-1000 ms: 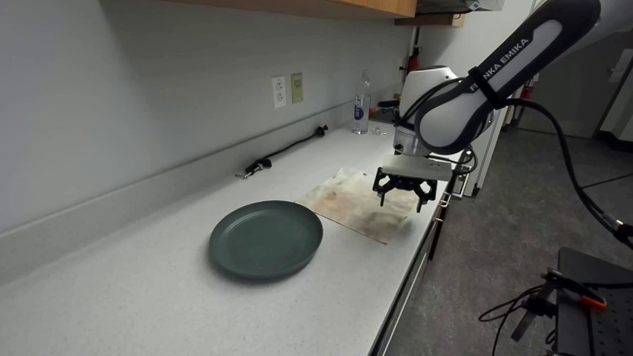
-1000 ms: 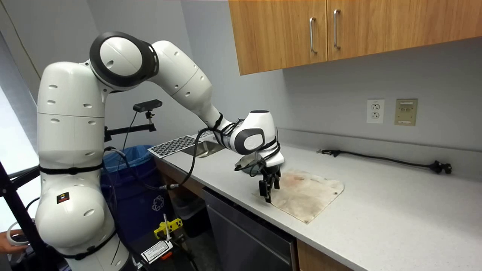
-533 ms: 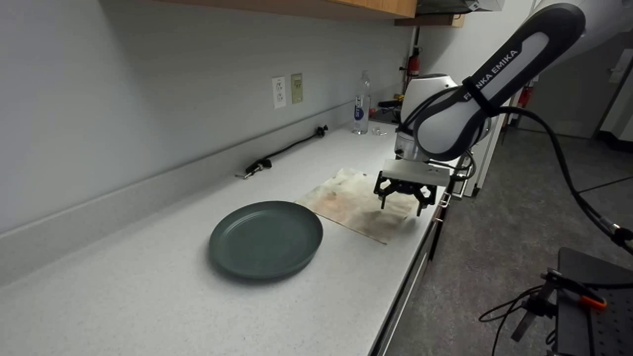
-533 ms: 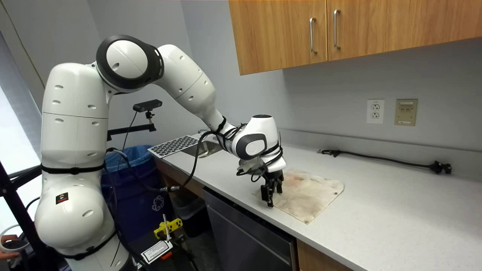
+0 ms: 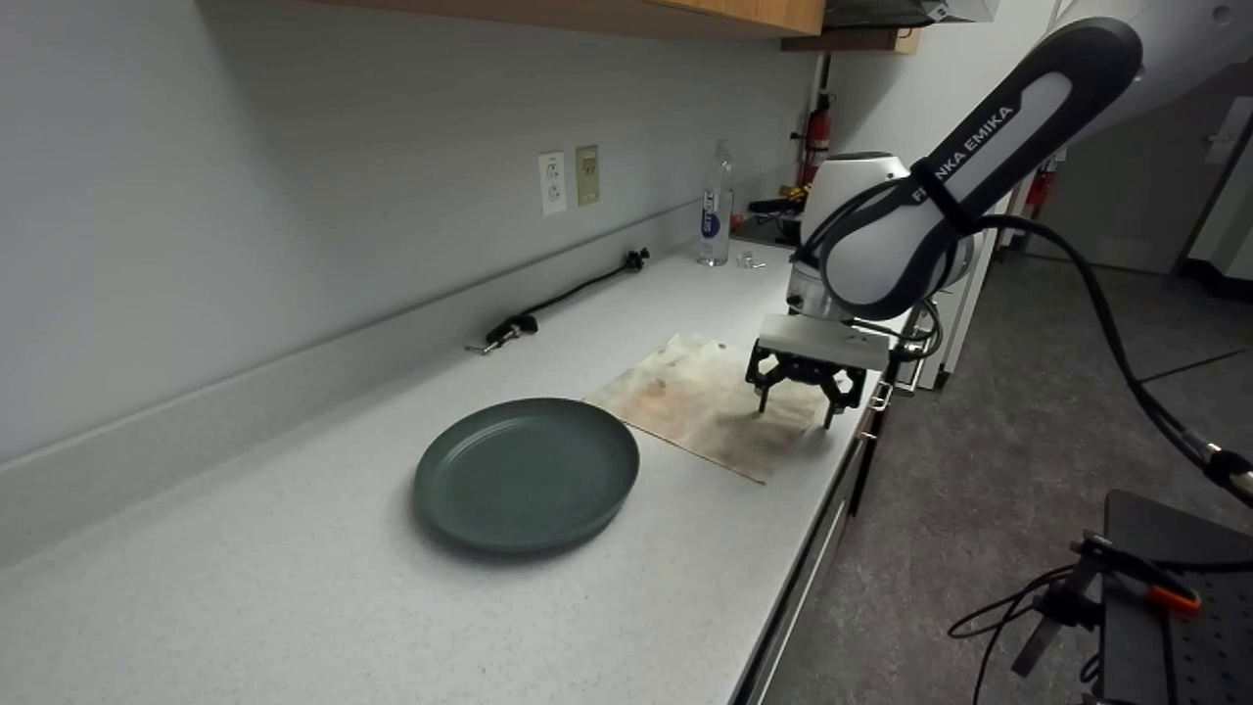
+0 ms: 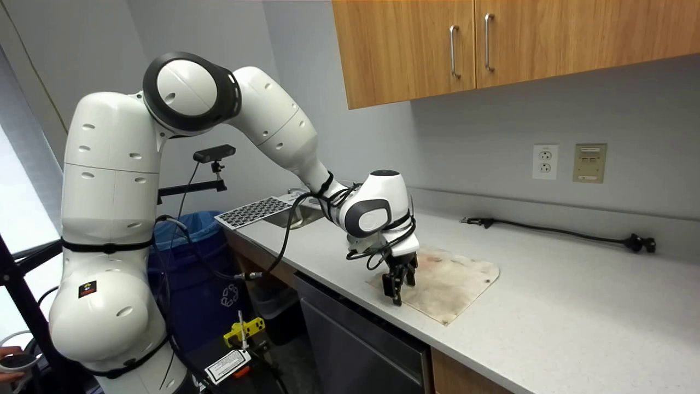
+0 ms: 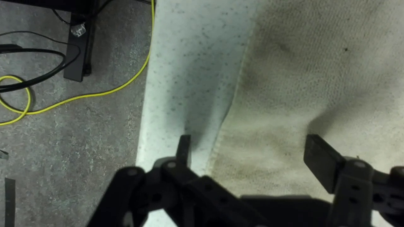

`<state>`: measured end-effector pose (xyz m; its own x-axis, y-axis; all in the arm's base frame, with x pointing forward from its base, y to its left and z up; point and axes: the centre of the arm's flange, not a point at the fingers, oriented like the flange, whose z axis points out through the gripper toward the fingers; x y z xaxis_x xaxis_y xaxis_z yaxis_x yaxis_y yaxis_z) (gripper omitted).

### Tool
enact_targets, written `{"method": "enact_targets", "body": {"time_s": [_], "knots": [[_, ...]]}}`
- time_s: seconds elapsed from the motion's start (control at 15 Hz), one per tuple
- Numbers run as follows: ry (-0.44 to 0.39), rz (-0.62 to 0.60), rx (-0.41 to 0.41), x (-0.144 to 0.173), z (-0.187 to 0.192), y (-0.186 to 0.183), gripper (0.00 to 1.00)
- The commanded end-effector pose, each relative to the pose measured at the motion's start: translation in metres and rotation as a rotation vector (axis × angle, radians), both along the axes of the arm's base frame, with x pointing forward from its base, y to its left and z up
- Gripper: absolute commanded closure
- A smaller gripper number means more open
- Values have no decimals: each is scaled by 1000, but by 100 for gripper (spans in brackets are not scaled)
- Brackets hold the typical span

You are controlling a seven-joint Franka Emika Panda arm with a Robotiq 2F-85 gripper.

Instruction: Fold the cloth on the table

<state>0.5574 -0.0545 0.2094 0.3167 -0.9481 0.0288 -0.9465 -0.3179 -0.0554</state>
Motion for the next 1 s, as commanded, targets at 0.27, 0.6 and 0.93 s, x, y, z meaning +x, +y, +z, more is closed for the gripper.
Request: {"method": "enact_targets", "body": {"time_s": [0.27, 0.6, 0.93], "knots": [[-28, -32, 8, 0, -8, -5, 70], [-47, -34, 1, 0, -4, -6, 100], [-30, -12, -24, -19, 6, -7, 99]]}}
